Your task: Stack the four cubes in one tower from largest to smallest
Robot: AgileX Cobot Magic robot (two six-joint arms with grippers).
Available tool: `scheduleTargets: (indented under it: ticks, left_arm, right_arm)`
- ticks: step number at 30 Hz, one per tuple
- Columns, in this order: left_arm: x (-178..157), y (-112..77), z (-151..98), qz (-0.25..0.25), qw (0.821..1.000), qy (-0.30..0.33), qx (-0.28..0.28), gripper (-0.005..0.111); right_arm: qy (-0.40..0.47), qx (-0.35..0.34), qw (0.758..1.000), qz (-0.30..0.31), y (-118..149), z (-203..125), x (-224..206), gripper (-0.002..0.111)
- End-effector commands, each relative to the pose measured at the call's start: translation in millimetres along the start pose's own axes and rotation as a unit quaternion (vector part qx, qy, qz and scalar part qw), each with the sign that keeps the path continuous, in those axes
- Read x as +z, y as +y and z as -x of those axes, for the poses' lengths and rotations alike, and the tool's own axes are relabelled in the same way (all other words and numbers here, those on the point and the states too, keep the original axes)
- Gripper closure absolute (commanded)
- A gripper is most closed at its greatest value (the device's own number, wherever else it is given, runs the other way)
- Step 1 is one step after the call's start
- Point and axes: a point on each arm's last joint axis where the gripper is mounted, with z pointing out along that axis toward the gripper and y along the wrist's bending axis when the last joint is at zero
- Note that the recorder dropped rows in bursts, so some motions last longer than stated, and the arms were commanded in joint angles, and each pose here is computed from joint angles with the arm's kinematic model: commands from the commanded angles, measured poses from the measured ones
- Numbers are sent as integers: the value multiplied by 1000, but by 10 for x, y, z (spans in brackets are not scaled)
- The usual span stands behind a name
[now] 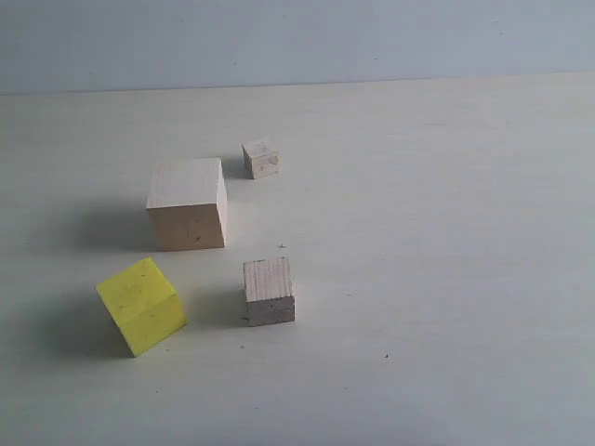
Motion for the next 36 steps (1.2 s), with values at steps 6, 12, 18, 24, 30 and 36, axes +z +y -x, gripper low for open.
scheduleTargets:
  ticks: [6, 12, 18, 24, 30, 36]
  left_arm:
    - [-13, 11, 119, 5, 998, -66, 1, 106]
    - [-72, 38, 339, 21, 981, -191, 1, 106]
    - [-83, 41, 365, 22, 978, -206, 1, 106]
    - [-83, 41, 365, 22, 978, -206, 1, 106]
    - [-117, 50, 434, 24, 968, -248, -13, 106]
    - [-158, 57, 510, 3, 959, -268, -96, 106]
  right_arm:
    - [-4, -3, 1000, -1, -1, -8, 0, 108]
    - [-50, -3, 999, 3, 7, 76, -4, 108]
    - [-162, -1, 987, 13, 24, 277, -48, 108]
    - [-172, -1, 985, 14, 26, 294, -53, 108]
    - [-261, -1, 965, 21, 38, 445, -124, 108]
    - [-410, 68, 909, 42, 15, 740, -343, 108]
